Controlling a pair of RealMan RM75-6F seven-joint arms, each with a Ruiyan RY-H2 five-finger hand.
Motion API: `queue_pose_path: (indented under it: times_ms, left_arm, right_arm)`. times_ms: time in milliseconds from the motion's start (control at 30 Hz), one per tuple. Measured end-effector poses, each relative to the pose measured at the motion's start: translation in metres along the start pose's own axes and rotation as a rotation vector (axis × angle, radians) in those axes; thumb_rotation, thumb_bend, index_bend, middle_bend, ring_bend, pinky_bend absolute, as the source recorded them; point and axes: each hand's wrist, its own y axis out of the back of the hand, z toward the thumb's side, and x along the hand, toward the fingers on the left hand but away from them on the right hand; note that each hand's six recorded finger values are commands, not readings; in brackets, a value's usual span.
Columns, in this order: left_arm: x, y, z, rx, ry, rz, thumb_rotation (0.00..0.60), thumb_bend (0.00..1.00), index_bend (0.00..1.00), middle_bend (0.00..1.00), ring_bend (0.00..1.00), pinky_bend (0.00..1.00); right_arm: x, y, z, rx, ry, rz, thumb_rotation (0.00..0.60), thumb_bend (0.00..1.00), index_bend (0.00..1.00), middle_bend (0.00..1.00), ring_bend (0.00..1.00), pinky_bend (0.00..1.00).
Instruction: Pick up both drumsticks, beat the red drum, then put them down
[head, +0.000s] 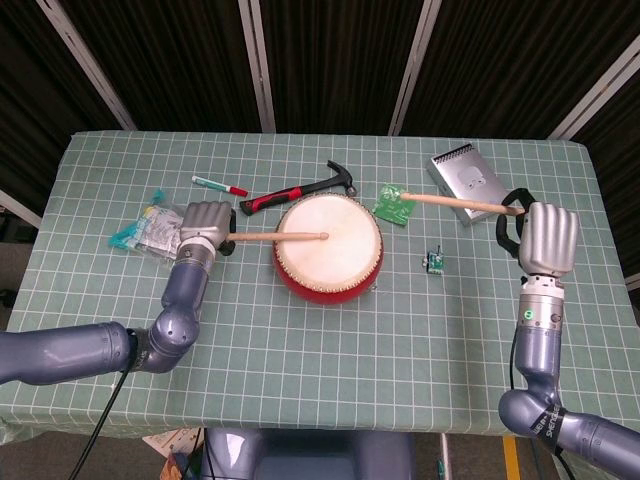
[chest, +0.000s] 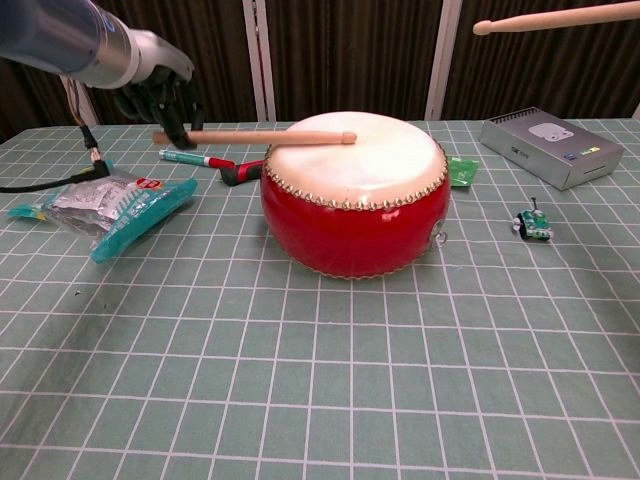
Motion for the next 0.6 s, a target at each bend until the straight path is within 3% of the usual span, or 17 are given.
queue_pose_path:
  times_ms: [200, 300, 467, 600]
  left_arm:
    - [-0.027, 0.042, 0.002, -0.122, -0.174, 0.231, 0.600, 0.51, 0.78, 1.00, 1.00, 1.00]
    - [-0.048, 0.049, -0.014, -0.189, -0.237, 0.304, 0.600, 0.51, 0.78, 1.00, 1.00, 1.00]
    - [-0.080, 0.034, -0.058, -0.290, -0.255, 0.336, 0.600, 0.51, 0.77, 1.00, 1.00, 1.00]
    - [-0.101, 0.002, -0.095, -0.318, -0.231, 0.298, 0.600, 0.51, 0.77, 1.00, 1.00, 1.00]
  right_arm:
    - [0.007, 0.005, 0.006, -0.003, 0.024, -0.007, 0.600, 0.61, 0.95, 1.00, 1.00, 1.00]
    - [0.012, 0.005, 0.007, -0.006, 0.030, 0.001, 0.600, 0.61, 0.95, 1.00, 1.00, 1.00]
    - [0.019, 0.003, 0.008, -0.008, 0.032, 0.014, 0.600, 0.61, 0.95, 1.00, 1.00, 1.00]
    - [0.027, 0.001, 0.005, -0.011, 0.029, 0.028, 0.600, 0.61, 0.95, 1.00, 1.00, 1.00]
